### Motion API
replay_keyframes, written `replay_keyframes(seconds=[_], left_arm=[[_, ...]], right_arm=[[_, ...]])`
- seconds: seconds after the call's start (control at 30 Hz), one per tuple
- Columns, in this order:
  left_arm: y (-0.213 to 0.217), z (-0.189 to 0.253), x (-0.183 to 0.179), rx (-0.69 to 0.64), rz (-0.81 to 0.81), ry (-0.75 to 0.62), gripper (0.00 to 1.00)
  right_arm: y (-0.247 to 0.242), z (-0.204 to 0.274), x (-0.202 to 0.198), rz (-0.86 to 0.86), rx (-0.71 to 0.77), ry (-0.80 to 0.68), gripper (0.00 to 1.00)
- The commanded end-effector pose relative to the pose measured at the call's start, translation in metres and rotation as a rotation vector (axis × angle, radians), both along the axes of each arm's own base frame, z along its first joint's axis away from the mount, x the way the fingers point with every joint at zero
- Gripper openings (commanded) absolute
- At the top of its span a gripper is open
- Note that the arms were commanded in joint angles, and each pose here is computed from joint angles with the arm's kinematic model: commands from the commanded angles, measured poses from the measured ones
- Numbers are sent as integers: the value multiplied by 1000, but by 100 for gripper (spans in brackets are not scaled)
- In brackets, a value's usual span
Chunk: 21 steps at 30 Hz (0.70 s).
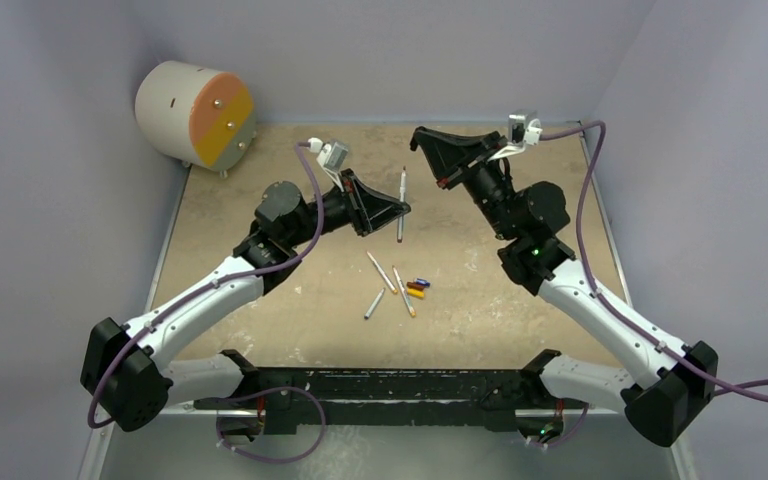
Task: Insert the pens into the pen caps
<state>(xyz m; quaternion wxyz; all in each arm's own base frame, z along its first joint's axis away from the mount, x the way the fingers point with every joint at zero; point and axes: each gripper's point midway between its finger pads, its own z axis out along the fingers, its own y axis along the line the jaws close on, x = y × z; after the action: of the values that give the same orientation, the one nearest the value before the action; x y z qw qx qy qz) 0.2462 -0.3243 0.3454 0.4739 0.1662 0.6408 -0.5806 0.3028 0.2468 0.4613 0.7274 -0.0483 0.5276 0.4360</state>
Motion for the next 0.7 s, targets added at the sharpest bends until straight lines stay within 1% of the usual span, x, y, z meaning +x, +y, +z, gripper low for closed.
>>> replay_keyframes(seconds=[0.0, 0.3, 0.67], left_arm=[[0, 28, 2, -25, 11, -94, 0], [-2, 33, 3, -34, 9, -103, 0], [-1, 37, 4, -46, 19, -105, 0]], right_arm=[[1, 23, -10, 30, 4, -73, 0], [3, 18, -15, 54, -21, -72, 0], [4, -1, -15, 60, -40, -27, 0]])
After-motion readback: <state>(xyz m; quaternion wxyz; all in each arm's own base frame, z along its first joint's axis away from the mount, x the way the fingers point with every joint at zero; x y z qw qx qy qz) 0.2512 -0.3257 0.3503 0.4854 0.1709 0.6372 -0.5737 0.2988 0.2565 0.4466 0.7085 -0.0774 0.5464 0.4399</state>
